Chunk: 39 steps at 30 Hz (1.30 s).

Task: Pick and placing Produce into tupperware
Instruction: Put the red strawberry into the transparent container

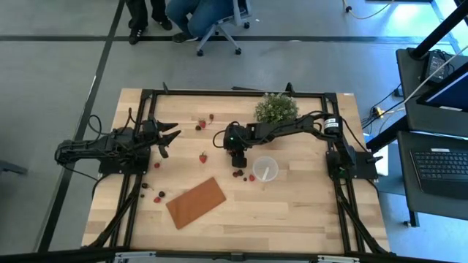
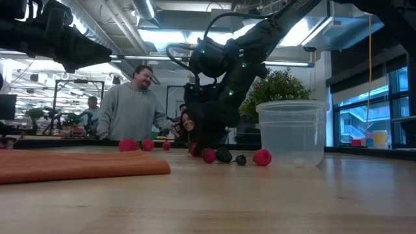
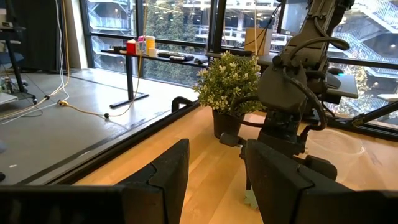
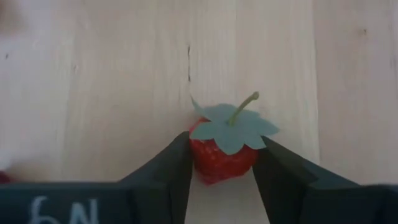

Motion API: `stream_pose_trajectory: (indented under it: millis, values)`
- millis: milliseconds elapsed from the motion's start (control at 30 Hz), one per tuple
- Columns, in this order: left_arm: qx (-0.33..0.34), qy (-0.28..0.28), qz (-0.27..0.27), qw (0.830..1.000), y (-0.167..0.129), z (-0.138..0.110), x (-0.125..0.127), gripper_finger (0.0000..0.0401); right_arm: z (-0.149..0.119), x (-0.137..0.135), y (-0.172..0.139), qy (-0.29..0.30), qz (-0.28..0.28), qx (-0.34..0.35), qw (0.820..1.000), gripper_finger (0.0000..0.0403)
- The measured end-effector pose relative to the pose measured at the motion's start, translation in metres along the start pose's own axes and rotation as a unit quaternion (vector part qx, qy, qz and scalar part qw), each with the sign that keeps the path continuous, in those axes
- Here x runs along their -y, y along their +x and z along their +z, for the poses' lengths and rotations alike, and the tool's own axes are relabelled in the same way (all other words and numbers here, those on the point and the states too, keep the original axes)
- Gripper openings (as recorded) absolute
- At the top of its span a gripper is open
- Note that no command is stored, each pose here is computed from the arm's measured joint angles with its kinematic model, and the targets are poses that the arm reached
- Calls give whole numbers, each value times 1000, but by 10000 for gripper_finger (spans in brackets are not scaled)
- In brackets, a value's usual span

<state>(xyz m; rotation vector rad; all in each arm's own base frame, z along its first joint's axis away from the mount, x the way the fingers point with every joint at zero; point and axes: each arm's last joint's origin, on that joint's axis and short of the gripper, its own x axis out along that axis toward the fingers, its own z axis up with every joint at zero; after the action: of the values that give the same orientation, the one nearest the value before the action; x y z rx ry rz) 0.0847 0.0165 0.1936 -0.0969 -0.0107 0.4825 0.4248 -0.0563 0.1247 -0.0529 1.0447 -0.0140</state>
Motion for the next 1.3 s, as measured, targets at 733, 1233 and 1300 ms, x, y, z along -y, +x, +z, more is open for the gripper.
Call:
stream_pose_trajectory:
  millis: [733,1233,1300]
  values:
    - [-2,1,1,1000,0,0,0,153,71,-4,-170,55,45,-30,997,143]
    - [-1,1,6,1000,0,0,0,153,8,-70,-233,35,-10,-9,999,148]
    - [-1,1,8,1000,0,0,-1,153,-4,-76,-217,37,-6,-9,999,148]
